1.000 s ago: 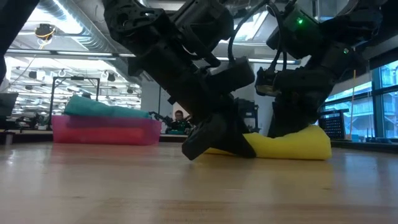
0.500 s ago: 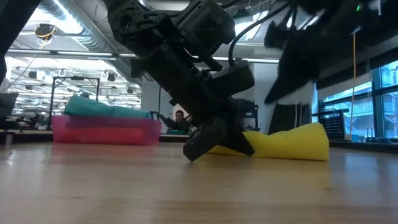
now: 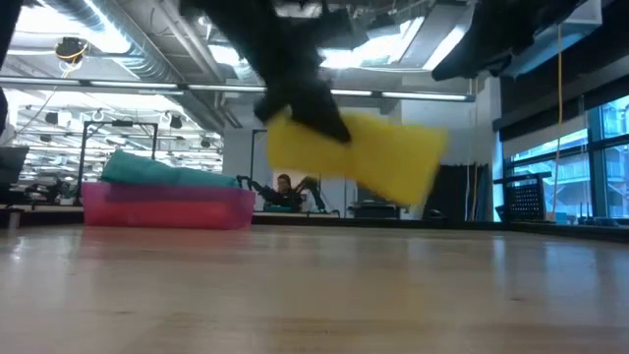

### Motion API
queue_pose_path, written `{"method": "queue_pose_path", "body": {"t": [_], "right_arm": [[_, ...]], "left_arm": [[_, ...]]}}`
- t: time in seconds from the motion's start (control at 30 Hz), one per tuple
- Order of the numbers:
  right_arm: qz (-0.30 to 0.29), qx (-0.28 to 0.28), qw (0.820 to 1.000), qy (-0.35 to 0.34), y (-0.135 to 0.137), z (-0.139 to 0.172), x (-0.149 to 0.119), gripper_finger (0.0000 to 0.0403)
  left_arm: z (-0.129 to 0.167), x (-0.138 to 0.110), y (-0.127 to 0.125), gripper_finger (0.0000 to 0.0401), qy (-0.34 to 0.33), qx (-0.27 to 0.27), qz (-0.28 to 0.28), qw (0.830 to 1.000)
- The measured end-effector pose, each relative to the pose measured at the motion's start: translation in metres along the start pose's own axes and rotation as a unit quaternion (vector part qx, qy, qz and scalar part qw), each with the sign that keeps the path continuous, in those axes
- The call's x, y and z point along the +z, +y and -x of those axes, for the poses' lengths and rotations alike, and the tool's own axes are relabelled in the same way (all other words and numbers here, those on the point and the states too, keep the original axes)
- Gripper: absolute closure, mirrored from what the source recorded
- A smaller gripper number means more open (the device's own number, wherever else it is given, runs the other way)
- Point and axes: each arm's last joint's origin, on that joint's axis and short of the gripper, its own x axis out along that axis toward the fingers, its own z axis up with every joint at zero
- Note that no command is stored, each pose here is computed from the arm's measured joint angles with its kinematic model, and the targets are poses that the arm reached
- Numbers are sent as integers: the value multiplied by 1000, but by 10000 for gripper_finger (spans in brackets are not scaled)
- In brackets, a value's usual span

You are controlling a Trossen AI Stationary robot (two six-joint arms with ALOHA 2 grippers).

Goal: Roll microfiber towels into tight, uniform cylinder then place into a basket
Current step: Put the rolled yellow microfiber towel into the red bin

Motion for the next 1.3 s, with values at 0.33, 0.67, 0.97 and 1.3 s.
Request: {"method": "queue_pose_path", "body": {"t": [0.33,0.67,0.97,1.3], "right_arm": [[15,3,1000,9,7,-1,-5,381],[19,4,1000,8,7,-1,-5,381],[39,2,999,15,10,-4,-7,382],[63,-4,997,33,20,-21,-14,382]], "left_arm": [[106,-28,96,401,84,140,36,986],[135,-101,166,401,183,168,113,962],[154,-144,163,401,113,164,171,965],[147,-197,138,401,98,170,197,961]]}}
